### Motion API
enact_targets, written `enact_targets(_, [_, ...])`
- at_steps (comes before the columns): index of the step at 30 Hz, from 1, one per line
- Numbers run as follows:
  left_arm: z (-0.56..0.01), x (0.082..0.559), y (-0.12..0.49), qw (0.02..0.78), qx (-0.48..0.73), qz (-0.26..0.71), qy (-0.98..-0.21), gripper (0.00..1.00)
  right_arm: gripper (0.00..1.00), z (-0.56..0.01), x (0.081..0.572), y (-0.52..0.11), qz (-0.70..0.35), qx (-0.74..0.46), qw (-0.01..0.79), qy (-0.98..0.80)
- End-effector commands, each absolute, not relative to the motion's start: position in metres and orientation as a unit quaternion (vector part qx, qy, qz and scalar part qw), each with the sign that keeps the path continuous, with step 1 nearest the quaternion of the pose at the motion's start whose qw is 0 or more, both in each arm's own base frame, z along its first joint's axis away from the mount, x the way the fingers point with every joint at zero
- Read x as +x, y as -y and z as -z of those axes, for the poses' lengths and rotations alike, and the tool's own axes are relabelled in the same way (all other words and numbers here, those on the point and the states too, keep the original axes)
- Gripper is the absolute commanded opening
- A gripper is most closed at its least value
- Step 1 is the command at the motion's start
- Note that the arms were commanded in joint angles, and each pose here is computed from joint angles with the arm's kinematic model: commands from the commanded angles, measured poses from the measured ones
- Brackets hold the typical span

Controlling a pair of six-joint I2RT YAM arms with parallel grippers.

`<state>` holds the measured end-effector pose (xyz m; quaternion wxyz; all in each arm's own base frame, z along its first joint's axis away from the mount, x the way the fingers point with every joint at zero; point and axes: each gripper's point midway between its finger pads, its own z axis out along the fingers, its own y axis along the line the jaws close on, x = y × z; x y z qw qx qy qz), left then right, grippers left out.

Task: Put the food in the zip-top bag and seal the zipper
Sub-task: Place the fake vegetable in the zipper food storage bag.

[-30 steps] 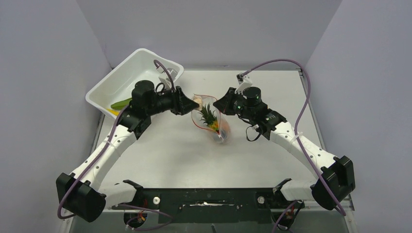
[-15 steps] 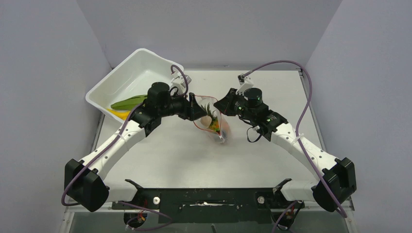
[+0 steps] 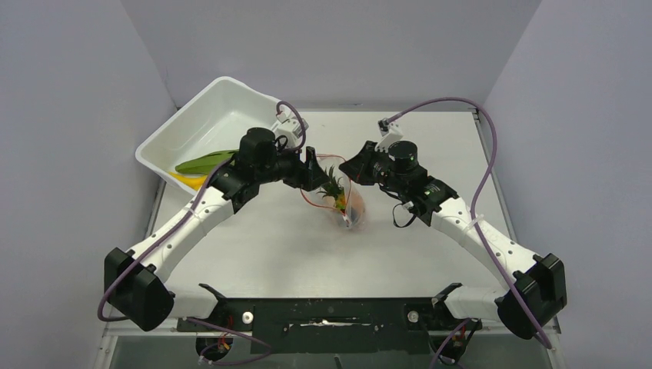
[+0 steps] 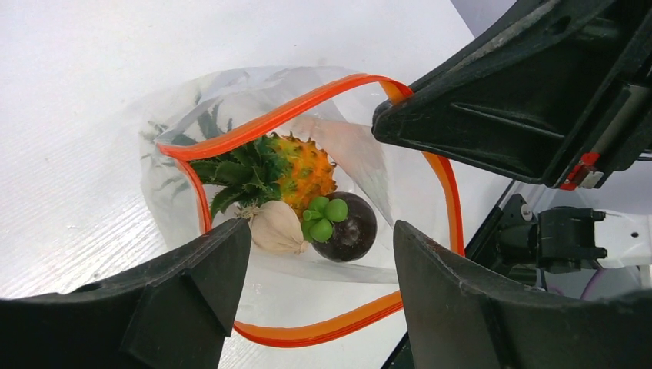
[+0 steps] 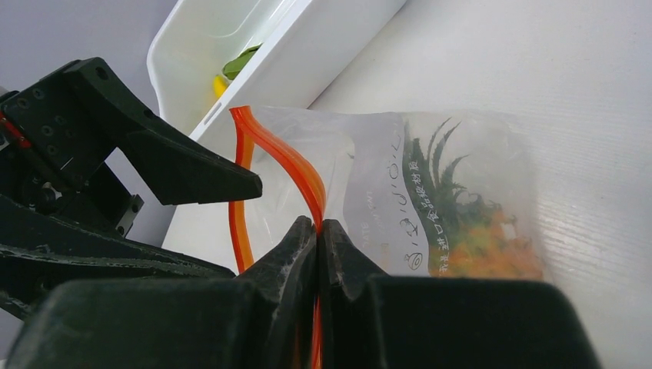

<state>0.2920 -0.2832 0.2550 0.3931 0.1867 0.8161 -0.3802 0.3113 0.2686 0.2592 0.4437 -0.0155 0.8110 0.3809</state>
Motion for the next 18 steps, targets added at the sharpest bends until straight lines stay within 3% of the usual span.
enact_targets(1, [-0.297, 0.300, 0.274, 0.454, 0.182, 0.363, -0.793, 0.68, 0.00, -0.297, 0.311, -0.273, -0.408, -0.033, 0.487, -0.772])
enact_targets(18, [-0.315, 0.327, 0.192, 0.535, 0.090, 0.213, -0.812, 0.72, 0.00, -0.297, 0.310, -0.258, -0.379, -0.030, 0.509, -0.772])
